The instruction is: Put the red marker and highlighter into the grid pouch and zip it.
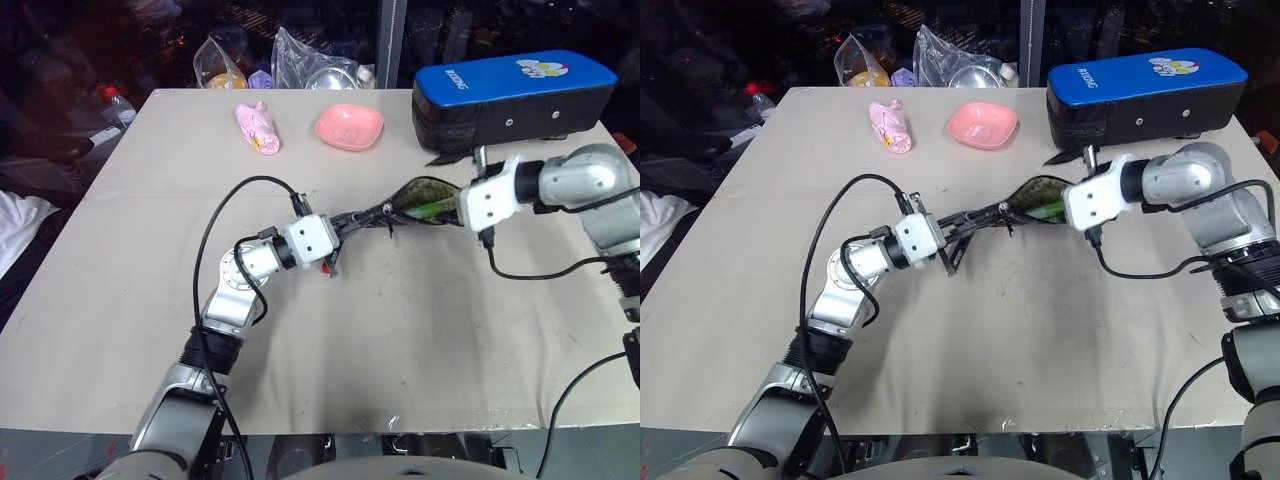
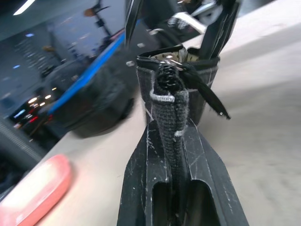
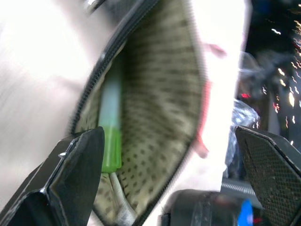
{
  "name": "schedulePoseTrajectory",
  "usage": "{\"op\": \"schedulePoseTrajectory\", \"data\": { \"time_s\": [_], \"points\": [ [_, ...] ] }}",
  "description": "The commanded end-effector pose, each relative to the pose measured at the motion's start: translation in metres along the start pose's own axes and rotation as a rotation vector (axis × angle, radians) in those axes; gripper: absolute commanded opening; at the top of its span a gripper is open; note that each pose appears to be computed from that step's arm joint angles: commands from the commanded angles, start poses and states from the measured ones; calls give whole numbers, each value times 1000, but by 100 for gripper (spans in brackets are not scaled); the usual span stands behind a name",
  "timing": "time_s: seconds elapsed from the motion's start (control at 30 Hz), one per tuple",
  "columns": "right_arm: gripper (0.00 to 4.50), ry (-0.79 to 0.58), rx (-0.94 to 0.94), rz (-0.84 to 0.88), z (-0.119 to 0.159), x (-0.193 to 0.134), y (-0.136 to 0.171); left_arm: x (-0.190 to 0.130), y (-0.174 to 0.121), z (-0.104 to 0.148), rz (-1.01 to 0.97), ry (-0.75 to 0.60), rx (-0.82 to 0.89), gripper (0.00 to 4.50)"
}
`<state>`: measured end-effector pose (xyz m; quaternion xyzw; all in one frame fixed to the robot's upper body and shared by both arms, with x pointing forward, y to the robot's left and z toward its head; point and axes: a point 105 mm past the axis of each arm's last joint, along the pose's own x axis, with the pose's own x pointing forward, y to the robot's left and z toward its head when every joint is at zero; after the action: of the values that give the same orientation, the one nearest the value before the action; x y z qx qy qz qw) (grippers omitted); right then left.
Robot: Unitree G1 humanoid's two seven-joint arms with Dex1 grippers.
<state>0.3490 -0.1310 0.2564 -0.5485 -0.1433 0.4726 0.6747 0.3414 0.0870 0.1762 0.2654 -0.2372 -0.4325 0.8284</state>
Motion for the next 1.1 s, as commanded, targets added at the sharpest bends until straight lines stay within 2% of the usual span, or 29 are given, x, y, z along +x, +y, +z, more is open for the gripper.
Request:
{"op": "schedulePoseTrajectory", "data": {
  "time_s": [0.03,0.2,0.3,0.43,0.53,0.73,0.93,1.1],
  "points": [
    [447,-156,209,-95,30,-19,-20,-7,35,12,125,-28,1,0],
    [447,-254,445,37,51,-3,18,-22,72,12,257,8,1,0],
    [447,-273,503,55,56,5,27,-28,79,11,278,26,14,0],
    [447,-308,556,121,59,45,54,-50,91,6,333,87,48,0],
    [447,-350,583,125,67,67,61,-59,92,5,357,110,53,0],
    [447,-215,798,-23,56,124,65,-74,89,3,403,152,60,0],
    [447,-136,954,-115,63,149,79,-79,85,1,431,173,48,0],
    [447,-9,1036,-216,50,165,88,-77,82,-2,429,179,41,0]
  ]
}}
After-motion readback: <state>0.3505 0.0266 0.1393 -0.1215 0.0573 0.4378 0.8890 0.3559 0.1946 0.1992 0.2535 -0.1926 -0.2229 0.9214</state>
